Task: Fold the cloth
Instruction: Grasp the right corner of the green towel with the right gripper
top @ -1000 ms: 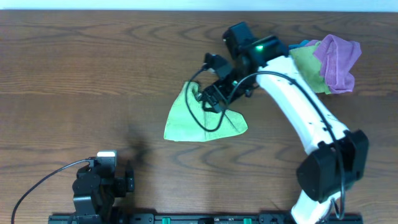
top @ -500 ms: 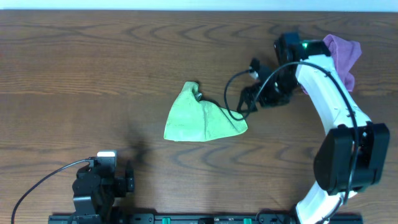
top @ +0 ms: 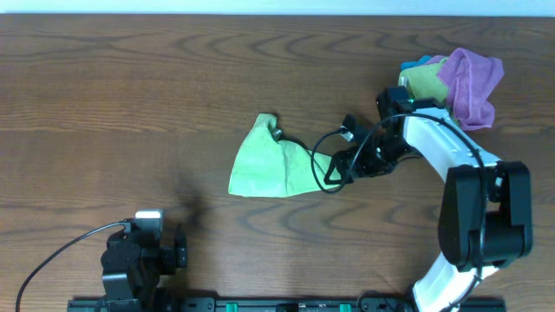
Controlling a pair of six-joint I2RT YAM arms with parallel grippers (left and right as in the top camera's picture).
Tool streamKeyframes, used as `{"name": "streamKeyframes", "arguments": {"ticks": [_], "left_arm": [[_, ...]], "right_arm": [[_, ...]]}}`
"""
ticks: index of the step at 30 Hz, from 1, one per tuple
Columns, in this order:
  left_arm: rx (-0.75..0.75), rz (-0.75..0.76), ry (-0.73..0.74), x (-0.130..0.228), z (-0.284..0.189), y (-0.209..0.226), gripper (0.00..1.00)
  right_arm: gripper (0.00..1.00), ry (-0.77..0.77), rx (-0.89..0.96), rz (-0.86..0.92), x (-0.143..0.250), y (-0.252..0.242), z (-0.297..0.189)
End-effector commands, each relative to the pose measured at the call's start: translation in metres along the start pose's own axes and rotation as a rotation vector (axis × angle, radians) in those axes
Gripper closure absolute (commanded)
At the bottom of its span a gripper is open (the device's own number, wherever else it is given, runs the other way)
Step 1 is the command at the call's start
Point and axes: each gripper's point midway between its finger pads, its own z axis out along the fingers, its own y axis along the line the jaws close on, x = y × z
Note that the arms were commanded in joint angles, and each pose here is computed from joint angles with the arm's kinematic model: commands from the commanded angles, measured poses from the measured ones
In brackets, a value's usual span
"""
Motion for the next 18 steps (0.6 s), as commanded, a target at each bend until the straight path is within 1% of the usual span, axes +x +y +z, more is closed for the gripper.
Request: {"name": "streamKeyframes", "arguments": {"ticks": [1, 4, 13, 18], "left_arm": [[-0.019, 0.025, 0.062, 0.018, 0.006, 0.002, 0.05], [-0.019, 0.025, 0.062, 0.018, 0.006, 0.002, 0.05], [-0.019, 0.025, 0.062, 0.018, 0.006, 0.002, 0.05], [-0.019, 0.025, 0.062, 0.018, 0.006, 0.002, 0.05]], "right_arm": [[0.01, -0.025, -0.021, -0.003, -0.001, 0.003, 0.003], [0.01, -0.035, -0.003, 0.004, -0.002, -0.002, 0.006], [0.09, -0.064, 0.005, 0.007, -0.002, -0.01, 0.016], [0.16, -0.083, 0.01, 0.019, -0.005, -0.012, 0.019]]}}
